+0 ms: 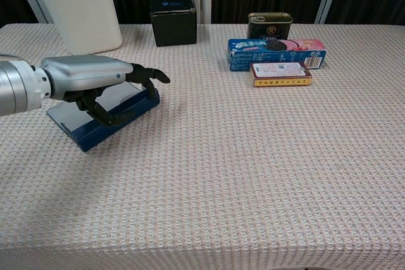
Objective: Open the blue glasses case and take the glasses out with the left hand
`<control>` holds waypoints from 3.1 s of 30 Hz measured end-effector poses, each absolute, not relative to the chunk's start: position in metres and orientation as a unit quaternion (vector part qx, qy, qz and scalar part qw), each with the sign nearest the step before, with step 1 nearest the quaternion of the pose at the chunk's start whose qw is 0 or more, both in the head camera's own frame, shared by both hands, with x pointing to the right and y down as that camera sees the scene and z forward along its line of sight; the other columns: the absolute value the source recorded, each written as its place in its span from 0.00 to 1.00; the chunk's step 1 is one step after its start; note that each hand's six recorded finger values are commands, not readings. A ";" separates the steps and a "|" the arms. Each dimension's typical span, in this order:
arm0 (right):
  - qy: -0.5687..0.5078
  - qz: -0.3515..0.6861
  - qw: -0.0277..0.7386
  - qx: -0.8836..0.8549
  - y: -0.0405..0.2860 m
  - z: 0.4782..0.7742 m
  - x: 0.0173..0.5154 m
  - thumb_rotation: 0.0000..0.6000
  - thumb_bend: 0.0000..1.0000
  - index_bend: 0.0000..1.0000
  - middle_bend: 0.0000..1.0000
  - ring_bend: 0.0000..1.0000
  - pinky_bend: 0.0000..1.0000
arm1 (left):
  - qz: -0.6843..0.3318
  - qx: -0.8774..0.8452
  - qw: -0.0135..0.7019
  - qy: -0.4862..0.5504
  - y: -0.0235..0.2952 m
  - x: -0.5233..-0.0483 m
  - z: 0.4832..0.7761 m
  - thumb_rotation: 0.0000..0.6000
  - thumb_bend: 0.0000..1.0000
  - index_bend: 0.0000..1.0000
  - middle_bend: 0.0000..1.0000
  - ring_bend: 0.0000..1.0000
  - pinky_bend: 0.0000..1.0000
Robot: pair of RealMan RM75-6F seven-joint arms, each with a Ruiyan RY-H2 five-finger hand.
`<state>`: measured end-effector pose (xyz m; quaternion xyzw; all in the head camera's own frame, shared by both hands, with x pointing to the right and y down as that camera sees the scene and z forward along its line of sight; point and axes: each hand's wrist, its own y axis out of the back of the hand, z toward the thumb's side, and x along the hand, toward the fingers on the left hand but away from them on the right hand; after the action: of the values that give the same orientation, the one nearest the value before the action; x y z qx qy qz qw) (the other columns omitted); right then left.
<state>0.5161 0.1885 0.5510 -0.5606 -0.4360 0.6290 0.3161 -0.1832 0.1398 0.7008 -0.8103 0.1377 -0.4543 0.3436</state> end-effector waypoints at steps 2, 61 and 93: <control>-0.436 0.629 0.317 -0.561 0.189 0.551 0.516 1.00 0.28 0.00 0.00 0.00 0.00 | -0.460 -0.808 0.340 0.137 0.138 -0.186 0.701 1.00 0.60 0.07 0.21 0.00 0.13; -0.420 0.630 0.326 -0.567 0.190 0.551 0.499 1.00 0.28 0.00 0.00 0.00 0.00 | -0.659 -0.686 0.253 0.176 0.100 -0.314 0.708 1.00 0.66 0.08 0.37 0.03 0.14; -0.423 0.626 0.331 -0.565 0.188 0.546 0.500 1.00 0.28 0.00 0.00 0.00 0.00 | -0.620 -0.711 0.266 0.195 0.116 -0.298 0.681 1.00 0.25 0.27 0.22 0.07 0.24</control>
<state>0.4996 0.1885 0.5458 -0.5652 -0.4230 0.6261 0.3311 -0.2983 0.1160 0.6810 -0.7115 0.1948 -0.6204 0.2664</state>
